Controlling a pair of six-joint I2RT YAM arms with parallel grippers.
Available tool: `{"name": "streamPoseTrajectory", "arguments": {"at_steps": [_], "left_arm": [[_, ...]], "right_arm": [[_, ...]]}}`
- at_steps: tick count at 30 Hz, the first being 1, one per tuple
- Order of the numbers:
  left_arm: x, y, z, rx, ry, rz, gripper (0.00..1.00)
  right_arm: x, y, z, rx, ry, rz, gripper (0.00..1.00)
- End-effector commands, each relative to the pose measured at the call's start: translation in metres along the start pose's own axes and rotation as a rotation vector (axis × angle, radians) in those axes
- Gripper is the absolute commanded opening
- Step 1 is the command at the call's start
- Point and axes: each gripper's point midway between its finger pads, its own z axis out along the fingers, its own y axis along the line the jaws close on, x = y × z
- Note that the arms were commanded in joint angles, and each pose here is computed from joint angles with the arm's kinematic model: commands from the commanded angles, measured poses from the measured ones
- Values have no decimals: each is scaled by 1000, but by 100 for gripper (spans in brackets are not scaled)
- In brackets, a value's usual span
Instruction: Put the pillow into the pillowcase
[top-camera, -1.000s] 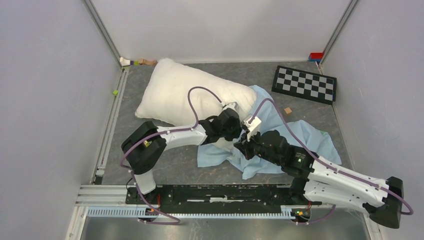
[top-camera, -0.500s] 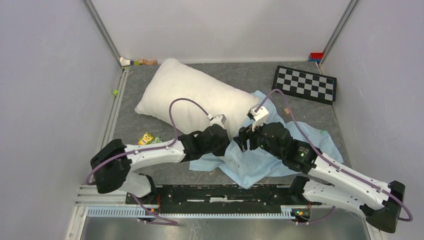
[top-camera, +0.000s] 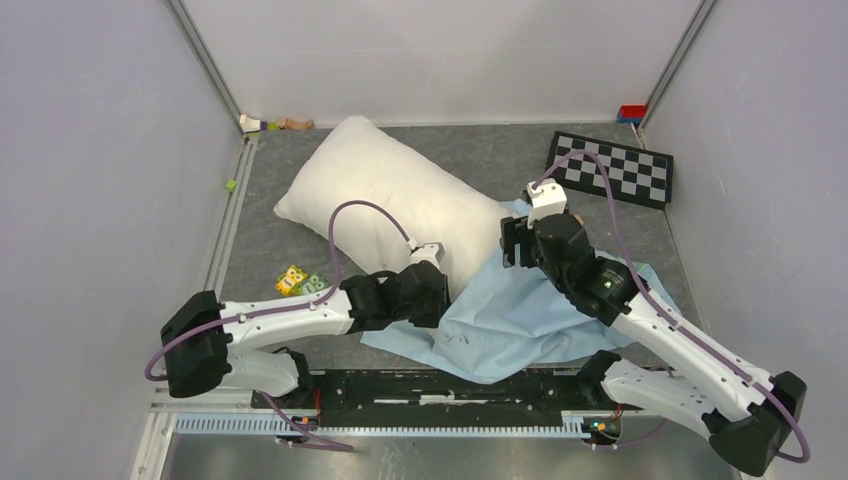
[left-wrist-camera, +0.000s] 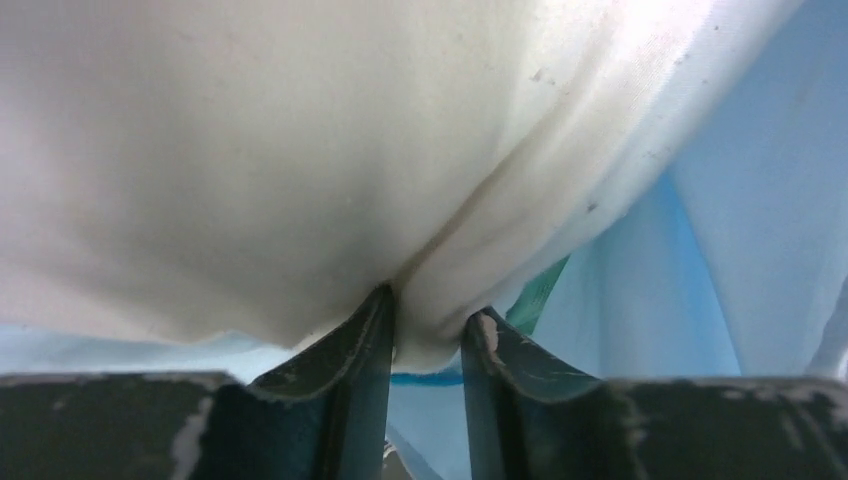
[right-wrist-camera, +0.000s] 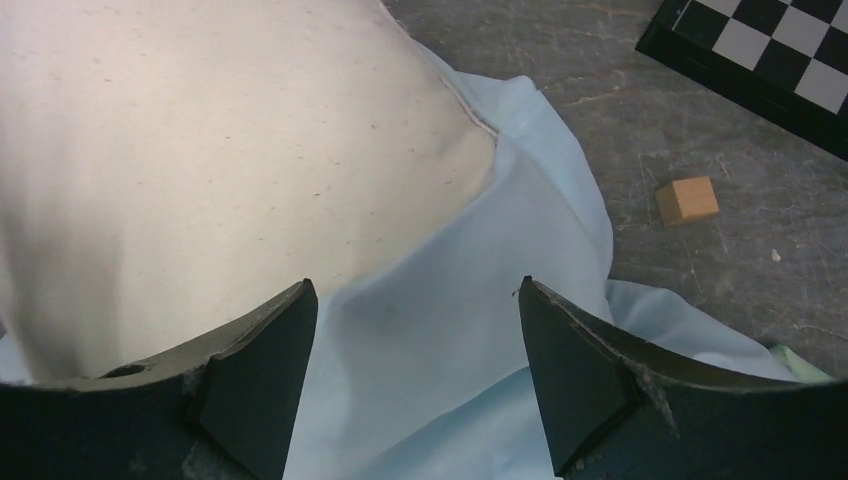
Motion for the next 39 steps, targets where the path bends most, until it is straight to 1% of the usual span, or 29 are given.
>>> {"name": "streamPoseTrajectory", "arguments": {"at_steps": [1,4,6,10,12,14,15,17,18,21,23,26,27,29,30,34,36,37,39], "left_arm": [[-24,0,-26,-79,-47,135,43],[-49,-8,-45,-100,-119,183,55],[-61,-12,-55,-108,-147,204,63],[-78,-20,-74,-114,-187,253,74],[-98,-26,-86,-130,-246,277,80],[-124,-30,-95,-156,-312,288,90],[-137,-30,-96,-171,-332,289,93],[-168,-27,-89,-199,-361,270,99],[-187,-22,-84,-218,-384,255,100],[-227,1,-51,-287,-387,221,100],[-243,12,-25,-304,-365,223,100],[-246,42,15,-413,-318,268,100],[-241,50,25,-431,-295,275,98],[-220,62,37,-426,-246,264,88],[-213,63,38,-406,-243,243,79],[-169,74,32,-390,-197,159,34],[-147,72,25,-385,-194,135,16],[-137,70,23,-376,-195,111,11],[-124,66,22,-352,-202,80,7]], "right_arm": [[0,-9,14,32,17,-11,79],[15,-8,27,13,39,-8,76],[23,-3,33,-16,38,-8,75],[32,7,46,-62,40,-22,70],[32,13,52,-88,43,-29,69],[31,20,57,-116,42,-33,67],[32,22,59,-127,46,-33,66],[31,28,63,-153,44,-33,63],[29,31,64,-166,39,-31,61],[29,44,68,-226,33,-27,57],[29,50,71,-255,31,-32,56],[29,53,77,-261,39,-52,56],[29,54,80,-261,42,-60,56],[27,56,85,-264,45,-70,56],[28,57,88,-264,50,-75,56],[26,62,99,-270,56,-94,58],[21,59,103,-248,55,-121,62],[16,54,104,-223,55,-137,64],[1,47,105,-177,53,-152,69]]}}
